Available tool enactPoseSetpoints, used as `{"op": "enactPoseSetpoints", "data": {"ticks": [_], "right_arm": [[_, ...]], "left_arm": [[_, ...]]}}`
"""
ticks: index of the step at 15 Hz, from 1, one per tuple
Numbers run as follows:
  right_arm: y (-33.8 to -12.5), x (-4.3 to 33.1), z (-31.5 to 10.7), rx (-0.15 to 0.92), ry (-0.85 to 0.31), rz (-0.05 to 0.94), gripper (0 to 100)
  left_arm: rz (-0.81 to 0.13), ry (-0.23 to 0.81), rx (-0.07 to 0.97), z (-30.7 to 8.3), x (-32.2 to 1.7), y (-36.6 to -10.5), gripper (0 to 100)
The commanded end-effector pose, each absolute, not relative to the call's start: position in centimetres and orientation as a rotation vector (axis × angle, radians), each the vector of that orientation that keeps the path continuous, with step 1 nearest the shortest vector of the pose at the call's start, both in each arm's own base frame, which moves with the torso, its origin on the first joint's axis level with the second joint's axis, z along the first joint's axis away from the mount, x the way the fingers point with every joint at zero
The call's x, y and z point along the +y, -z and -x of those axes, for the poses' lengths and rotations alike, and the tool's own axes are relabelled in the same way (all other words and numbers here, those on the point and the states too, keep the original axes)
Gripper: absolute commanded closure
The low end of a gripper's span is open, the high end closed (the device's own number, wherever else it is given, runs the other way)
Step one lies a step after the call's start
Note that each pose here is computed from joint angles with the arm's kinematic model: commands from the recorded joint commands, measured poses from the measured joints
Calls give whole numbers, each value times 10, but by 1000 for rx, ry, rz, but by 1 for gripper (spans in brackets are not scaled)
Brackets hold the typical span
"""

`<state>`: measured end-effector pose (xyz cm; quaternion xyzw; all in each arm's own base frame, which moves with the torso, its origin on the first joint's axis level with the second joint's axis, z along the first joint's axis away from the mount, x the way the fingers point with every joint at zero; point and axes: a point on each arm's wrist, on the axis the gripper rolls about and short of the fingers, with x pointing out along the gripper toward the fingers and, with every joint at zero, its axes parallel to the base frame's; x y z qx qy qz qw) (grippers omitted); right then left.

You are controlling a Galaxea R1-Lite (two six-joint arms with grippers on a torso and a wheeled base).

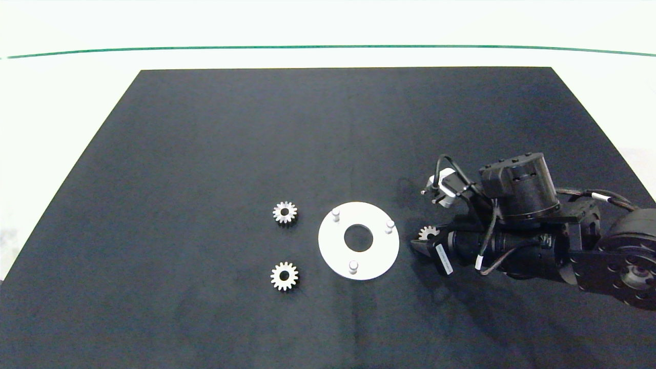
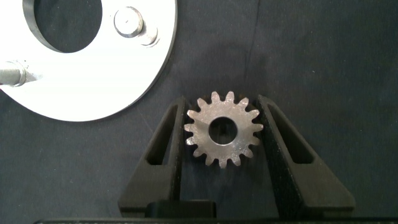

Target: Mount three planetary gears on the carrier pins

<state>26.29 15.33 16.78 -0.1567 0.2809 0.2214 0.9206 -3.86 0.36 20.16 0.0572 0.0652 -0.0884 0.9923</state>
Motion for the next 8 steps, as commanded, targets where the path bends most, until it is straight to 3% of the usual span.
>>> {"op": "enactPoseSetpoints", "data": {"ticks": [1,8], "right_arm": [[-167,153,-262,578,-456,324,83],[-169,153,-262,572,-456,322,97]], "left_arm": [[-115,178,132,39,4,-202,0],[-115,177,129,39,4,-203,0]]}}
